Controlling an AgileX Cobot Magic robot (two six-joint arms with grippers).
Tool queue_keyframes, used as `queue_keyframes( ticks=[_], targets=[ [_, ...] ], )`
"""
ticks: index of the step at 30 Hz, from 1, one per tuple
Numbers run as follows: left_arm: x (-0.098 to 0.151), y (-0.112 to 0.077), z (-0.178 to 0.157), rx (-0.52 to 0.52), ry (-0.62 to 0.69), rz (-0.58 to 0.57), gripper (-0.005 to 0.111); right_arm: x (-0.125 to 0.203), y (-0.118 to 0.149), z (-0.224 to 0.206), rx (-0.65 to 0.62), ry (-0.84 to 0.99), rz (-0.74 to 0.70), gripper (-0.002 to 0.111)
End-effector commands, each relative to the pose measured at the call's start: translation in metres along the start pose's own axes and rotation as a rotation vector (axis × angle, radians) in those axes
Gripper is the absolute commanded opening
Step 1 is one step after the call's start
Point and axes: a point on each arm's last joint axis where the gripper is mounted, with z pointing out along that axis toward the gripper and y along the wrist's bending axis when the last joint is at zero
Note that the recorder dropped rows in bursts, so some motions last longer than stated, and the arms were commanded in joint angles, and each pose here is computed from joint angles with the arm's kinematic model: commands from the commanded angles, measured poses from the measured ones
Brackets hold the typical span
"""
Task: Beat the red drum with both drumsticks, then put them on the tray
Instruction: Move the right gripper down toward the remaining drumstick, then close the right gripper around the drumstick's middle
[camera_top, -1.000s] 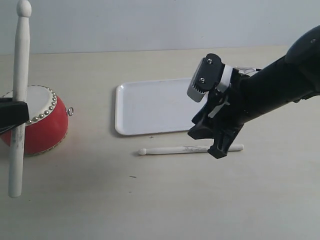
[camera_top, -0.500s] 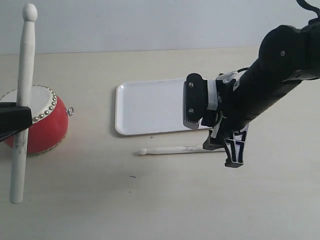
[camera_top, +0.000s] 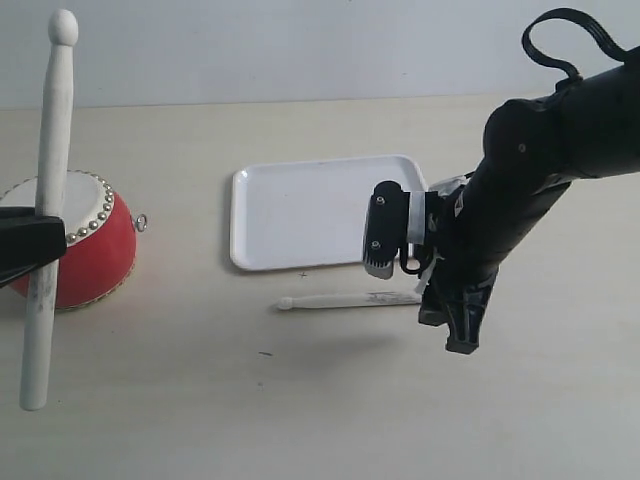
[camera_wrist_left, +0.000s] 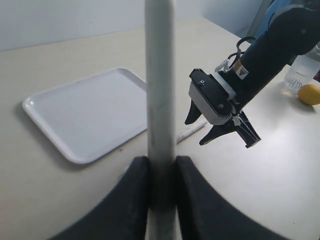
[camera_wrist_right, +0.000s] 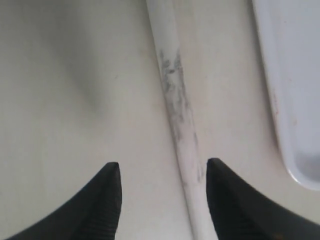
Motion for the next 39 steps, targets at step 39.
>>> queue_keyframes(
  ticks=[39],
  targets=[
    [0.0,0.0,0.0,0.002,-0.001,0.0,0.0,0.003,-0.003,0.062,-0.153,0.134,0.069,0.032]
  ],
)
